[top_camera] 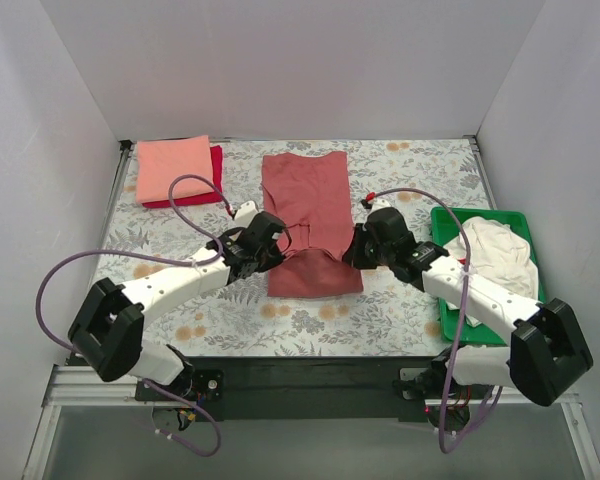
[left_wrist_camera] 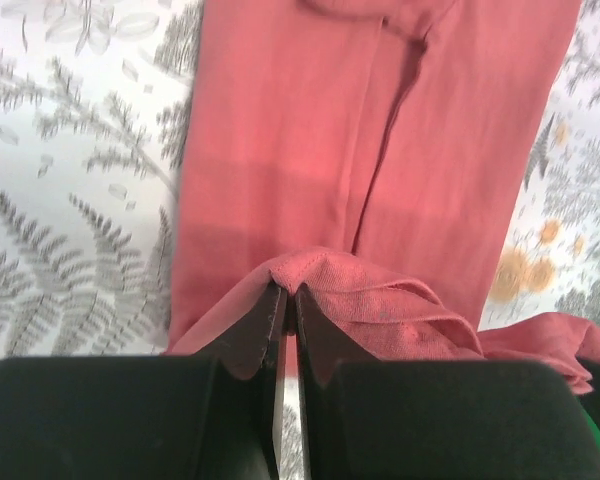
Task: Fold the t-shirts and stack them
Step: Fold the tshirt
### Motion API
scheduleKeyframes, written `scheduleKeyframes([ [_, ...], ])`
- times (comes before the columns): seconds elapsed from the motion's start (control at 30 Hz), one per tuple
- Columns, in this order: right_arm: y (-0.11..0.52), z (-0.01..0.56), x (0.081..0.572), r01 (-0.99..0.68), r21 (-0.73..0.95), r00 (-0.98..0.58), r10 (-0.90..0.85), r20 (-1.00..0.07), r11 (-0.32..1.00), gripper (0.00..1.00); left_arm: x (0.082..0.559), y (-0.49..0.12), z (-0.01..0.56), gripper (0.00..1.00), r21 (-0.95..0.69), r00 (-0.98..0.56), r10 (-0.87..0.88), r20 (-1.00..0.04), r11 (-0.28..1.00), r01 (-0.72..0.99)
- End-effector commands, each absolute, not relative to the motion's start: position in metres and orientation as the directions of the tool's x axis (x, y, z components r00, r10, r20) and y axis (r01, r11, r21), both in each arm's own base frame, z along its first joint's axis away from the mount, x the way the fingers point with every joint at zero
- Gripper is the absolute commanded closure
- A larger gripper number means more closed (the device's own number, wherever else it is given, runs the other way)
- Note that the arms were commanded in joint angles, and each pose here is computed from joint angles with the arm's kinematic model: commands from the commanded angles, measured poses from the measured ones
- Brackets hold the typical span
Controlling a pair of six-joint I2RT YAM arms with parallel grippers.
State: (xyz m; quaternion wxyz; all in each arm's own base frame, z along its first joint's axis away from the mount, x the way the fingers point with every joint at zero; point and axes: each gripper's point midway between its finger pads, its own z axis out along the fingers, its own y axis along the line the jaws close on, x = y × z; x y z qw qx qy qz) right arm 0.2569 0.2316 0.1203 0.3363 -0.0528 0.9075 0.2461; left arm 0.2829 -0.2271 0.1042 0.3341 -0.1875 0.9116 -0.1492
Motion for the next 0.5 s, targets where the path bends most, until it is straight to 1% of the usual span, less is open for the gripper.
scheduleKeyframes([
  [0.0,0.246,0.154,0.287,-0.333,0.444,-0.711,0.088,-0.698,0.832,0.99,0.318,-0.227,0.127,1.0,-0.407,-0.652,-0.437,-0.62,0.889,-0.21],
  [0.17,0.248,0.154,0.314,-0.336,0.432,-0.711,0.075,-0.699,0.837,0.99,0.352,-0.223,0.126,1.0,-0.383,-0.639,-0.435,-0.635,0.895,-0.228],
  [0.47,0.256,0.148,0.355,-0.344,0.438,-0.728,0.059,-0.683,0.83,0.99,0.39,-0.223,0.12,1.0,-0.362,-0.651,-0.412,-0.637,0.906,-0.219],
])
